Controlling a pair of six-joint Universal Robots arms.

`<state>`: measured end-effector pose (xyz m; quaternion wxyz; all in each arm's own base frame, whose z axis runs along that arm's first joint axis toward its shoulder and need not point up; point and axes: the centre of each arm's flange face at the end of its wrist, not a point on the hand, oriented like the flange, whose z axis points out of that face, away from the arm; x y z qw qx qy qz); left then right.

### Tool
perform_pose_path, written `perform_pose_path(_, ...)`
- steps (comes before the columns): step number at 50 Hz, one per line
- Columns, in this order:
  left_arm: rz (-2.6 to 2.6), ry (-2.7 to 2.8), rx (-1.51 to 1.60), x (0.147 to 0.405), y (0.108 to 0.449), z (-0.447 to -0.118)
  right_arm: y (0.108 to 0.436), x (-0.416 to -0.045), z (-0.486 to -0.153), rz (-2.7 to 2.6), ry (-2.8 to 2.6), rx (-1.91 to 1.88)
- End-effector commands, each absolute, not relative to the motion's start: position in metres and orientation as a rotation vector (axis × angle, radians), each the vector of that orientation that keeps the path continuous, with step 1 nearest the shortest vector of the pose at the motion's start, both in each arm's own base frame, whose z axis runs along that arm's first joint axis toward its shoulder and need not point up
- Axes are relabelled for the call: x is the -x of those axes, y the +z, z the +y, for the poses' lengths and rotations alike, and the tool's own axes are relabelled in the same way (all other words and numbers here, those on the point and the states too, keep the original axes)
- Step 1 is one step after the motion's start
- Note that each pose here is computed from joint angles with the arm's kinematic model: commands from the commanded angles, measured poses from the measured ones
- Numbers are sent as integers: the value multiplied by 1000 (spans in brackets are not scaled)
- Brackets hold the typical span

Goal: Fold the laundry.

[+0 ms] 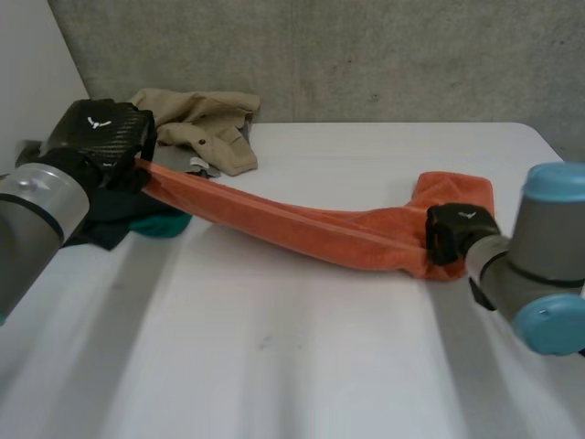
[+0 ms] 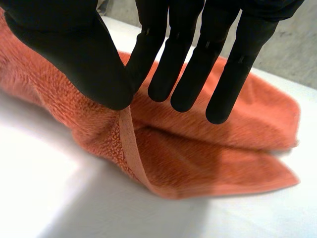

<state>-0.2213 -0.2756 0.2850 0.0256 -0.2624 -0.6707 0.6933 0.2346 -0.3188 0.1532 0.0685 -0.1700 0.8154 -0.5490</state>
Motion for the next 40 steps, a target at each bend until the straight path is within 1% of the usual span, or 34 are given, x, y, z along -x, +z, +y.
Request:
perform_pose_path(1,-2095,2109,810,212,304,-255,216,-204,-310,2405,-1630,664)
perform_pose_path(2,-2090,2098,819,211,310,-248,232,-199,-302,2404,-1607,743)
perform_pose_path(4,-2084,2085,832,210,314,-242,248,-197,-296,2386,-1606,811)
perform_pose_path(5,-2072,2077,843,210,318,-236,262,-193,-288,2380,-1594,871)
perform_pose_path(9,-2051,2047,866,211,324,-225,283,-192,-278,2362,-1608,928)
perform_pose_path(13,-2030,2060,875,212,323,-227,275,-198,-284,2359,-1581,926)
perform_pose_path(15,-2070,2033,866,214,311,-239,260,-204,-294,2368,-1556,933)
perform_pose_path(16,-2110,2002,865,215,298,-250,247,-210,-302,2375,-1541,941)
perform_pose_path(18,-2150,1973,861,217,286,-259,232,-217,-309,2377,-1535,961)
perform_pose_path(19,-2192,1953,856,217,275,-269,218,-226,-316,2377,-1544,982)
perform_pose_path(20,-2232,1934,851,218,266,-277,210,-230,-320,2376,-1555,993)
perform_pose_path(23,-2306,1907,840,220,251,-291,181,-249,-333,2353,-1600,1034)
perform_pose_path(25,-2347,1890,824,221,242,-300,172,-259,-335,2337,-1620,1046)
perform_pose_path(27,-2378,1881,812,221,235,-307,176,-267,-333,2322,-1652,1033)
perform_pose_path(29,-2377,1885,811,221,236,-308,182,-267,-331,2327,-1669,992)
perform_pose_path(31,-2374,1889,808,221,237,-308,197,-263,-329,2340,-1703,899)
perform_pose_path(32,-2369,1896,807,221,238,-308,210,-259,-325,2343,-1727,844)
perform_pose_path(36,-2366,1895,809,222,238,-307,232,-242,-312,2410,-1706,728)
perform_pose_path(40,-2370,1892,808,221,237,-306,237,-223,-304,2506,-1634,692)
